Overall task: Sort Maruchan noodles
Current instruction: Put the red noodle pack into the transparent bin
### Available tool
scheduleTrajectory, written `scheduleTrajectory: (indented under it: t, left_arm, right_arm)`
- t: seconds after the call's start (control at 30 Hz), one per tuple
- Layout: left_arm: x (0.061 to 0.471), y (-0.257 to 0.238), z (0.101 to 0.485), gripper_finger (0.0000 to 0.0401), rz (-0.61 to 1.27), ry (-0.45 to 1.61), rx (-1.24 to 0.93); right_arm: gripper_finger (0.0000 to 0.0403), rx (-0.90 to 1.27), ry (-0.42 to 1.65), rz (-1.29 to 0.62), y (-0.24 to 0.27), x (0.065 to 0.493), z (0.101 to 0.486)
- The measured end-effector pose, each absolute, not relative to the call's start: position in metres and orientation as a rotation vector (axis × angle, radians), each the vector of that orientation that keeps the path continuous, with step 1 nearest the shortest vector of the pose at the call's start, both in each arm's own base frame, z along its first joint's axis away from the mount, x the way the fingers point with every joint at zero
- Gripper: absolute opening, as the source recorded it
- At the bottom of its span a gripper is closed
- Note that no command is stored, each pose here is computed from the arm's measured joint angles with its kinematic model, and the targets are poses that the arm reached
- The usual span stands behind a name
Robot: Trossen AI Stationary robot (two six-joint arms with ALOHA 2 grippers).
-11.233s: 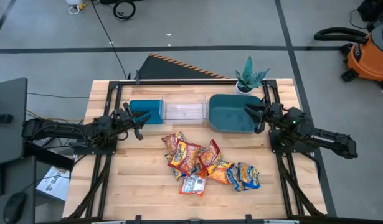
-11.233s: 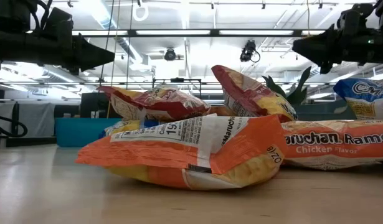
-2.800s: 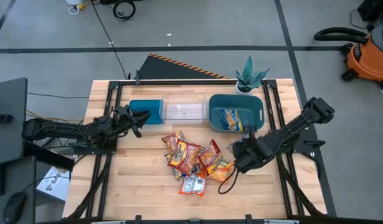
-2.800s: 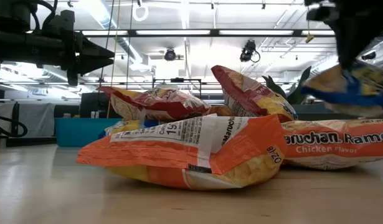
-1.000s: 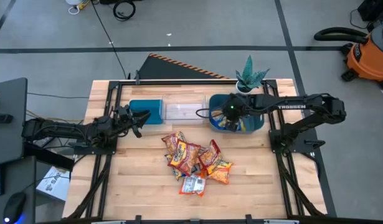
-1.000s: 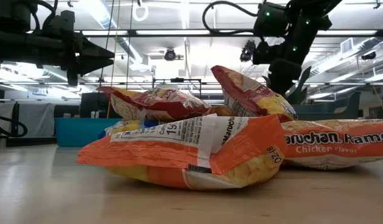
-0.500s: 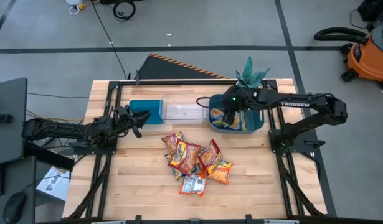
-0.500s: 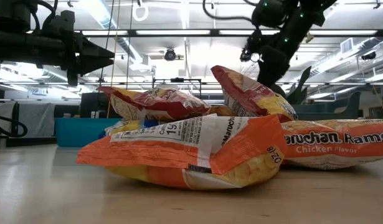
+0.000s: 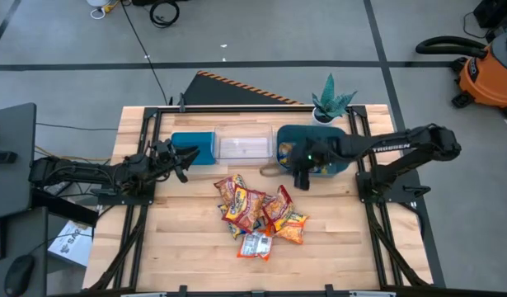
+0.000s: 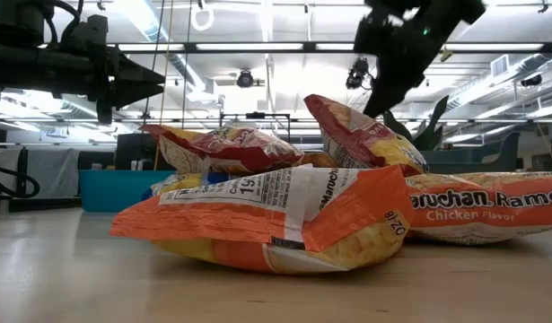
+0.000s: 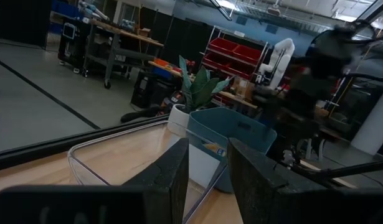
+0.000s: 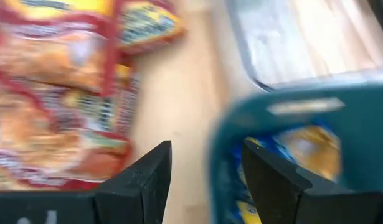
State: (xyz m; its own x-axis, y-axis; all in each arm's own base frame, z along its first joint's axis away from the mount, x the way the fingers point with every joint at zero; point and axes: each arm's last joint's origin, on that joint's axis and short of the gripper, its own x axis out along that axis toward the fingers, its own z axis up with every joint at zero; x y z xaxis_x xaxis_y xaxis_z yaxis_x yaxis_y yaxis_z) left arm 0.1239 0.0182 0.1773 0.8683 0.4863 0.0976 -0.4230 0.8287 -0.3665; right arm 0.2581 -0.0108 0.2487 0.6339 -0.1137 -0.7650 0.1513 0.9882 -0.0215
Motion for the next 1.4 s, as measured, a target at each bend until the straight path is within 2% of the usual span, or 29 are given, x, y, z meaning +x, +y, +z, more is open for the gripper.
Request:
scheduleTrajectory:
  t: [0.17,0.33,0.8,0.9,1.1,1.4]
  left_arm:
    - [0.124,0.018,0.177,0.0115,0.485,-0.191,-0.344]
    - [0.124,0.018,0.177,0.0115,0.486,-0.191,-0.344]
    - [0.124,0.018,0.177,0.0115,0.486,-0.191,-0.344]
    - [0.124,0.018,0.177,0.0115,0.486,-0.191,-0.344]
    - [0.124,0.018,0.177,0.0115,0.486,-0.191,-0.344]
    - [0.124,0.018,0.177,0.0115,0.486,-0.191,-0.344]
  right_arm:
    - [0.0199,0.001,0.785,-0.021,0.026,0.263,0.254]
    - [0.0199,0.01,0.718,0.024,0.053,0.264,0.259]
    - [0.0199,0.026,0.735,0.165,0.076,0.258,0.26]
    - [0.0199,0.092,0.771,0.134,0.076,0.256,0.258]
    - [0.0199,0.076,0.746,0.129,0.082,0.255,0.259]
    - [0.0199,-0.18,0.698,0.01,0.099,0.247,0.257]
